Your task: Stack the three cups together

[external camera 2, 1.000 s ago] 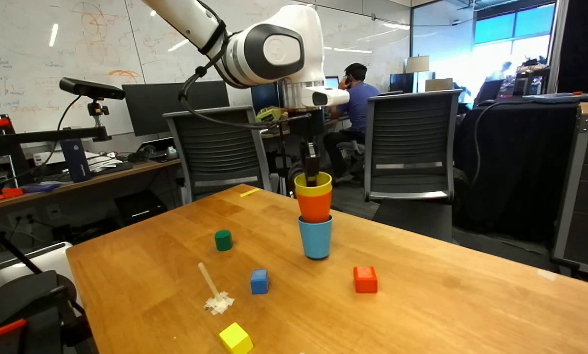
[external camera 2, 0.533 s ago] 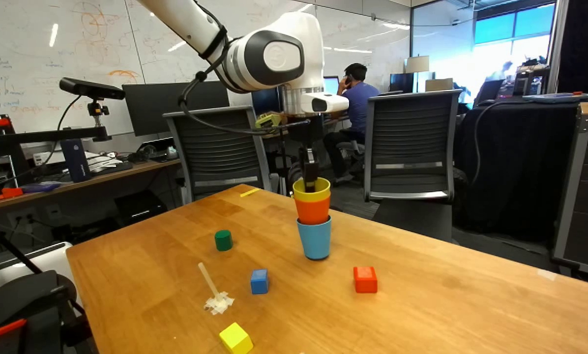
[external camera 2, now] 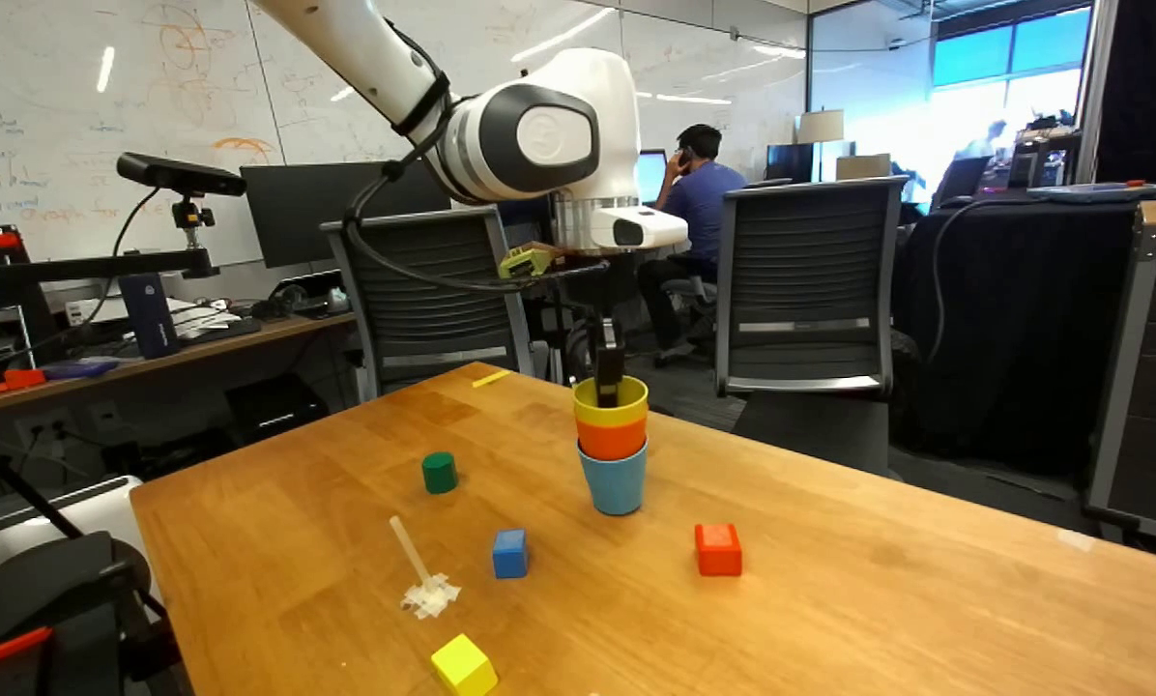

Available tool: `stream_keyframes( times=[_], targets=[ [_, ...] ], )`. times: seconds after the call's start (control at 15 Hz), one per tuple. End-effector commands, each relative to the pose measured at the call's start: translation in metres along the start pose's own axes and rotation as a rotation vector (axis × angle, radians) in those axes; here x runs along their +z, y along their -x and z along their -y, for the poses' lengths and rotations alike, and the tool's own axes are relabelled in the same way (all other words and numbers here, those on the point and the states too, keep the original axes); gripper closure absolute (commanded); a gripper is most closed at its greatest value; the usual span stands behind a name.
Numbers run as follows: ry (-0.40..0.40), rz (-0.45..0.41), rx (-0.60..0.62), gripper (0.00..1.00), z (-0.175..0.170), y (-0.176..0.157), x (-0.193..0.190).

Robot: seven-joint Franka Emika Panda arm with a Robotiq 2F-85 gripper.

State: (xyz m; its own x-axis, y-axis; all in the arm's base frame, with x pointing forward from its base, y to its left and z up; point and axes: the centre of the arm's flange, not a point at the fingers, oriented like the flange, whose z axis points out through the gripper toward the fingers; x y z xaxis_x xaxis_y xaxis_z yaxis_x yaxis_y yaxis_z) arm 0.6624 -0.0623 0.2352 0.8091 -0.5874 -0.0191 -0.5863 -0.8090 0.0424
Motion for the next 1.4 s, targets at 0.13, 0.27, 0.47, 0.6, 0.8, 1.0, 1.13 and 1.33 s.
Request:
stream_keyframes(
  times=[0.13,0.27,0.47,0.6,0.8,1.0,1.13,1.33],
  targets=[
    [0.032,-0.001,0.039,0.64,-0.016,-0.01,0.023],
    [0.031,-0.002,0.043,0.49,-0.017,-0.011,0.023],
    [0.019,0.003,0.032,0.27,-0.016,-0.005,0.021],
    [0.003,-0.004,0.012,0.12,-0.012,0.003,0.013],
    [-0.032,-0.033,-0.026,0.0,-0.003,0.018,-0.008],
    [-0.08,-0.081,-0.084,0.0,0.009,0.04,-0.034],
    [-0.107,-0.111,-0.155,0.0,0.017,0.062,-0.053],
    [-0.126,-0.139,-0.29,0.0,0.027,0.102,-0.076]
  ],
)
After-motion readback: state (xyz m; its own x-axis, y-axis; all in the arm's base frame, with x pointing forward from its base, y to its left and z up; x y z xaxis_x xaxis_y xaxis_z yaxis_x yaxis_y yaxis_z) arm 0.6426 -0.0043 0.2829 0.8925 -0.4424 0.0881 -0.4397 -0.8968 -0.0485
